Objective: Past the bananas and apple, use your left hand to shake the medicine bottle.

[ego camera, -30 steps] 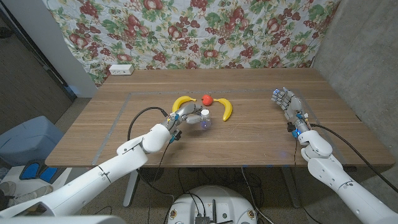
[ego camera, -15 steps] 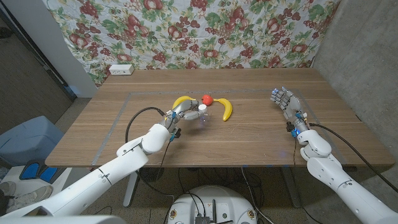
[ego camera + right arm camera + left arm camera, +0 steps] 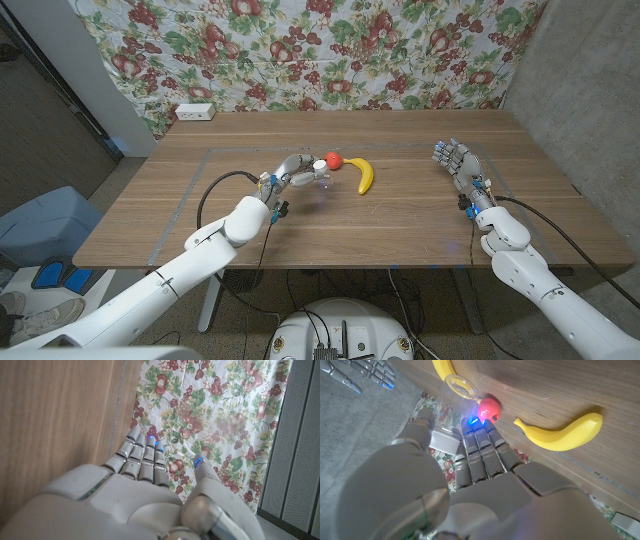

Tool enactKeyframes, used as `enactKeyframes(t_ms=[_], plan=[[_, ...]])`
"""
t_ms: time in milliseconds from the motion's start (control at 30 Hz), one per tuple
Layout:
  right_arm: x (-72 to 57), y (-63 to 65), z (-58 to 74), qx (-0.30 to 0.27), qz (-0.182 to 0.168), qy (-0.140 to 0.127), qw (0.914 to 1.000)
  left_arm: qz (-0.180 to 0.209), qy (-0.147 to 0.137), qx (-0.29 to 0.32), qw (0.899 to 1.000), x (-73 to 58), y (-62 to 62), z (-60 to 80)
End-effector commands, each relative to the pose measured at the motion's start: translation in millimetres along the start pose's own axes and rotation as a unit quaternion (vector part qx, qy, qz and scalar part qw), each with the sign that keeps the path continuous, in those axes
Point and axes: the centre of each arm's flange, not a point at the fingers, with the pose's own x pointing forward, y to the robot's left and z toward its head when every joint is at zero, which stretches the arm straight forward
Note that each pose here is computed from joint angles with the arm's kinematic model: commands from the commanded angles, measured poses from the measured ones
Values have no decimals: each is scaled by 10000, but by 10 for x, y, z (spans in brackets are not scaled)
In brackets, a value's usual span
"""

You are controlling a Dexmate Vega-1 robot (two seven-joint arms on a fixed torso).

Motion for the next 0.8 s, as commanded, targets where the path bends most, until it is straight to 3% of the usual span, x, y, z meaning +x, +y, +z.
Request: enactKeyframes(t_ms=[33,467,800], plan=[[51,49,11,-34,35,-18,10000,155,87,-274,9995,-32,118,-19],[64,85,11,-47,29,-32,10000,354,177,-559,9977,-82,241,-26],[80,108,15,-56,36,-29,10000,521,324,-1017,9929,-100,333,-107]])
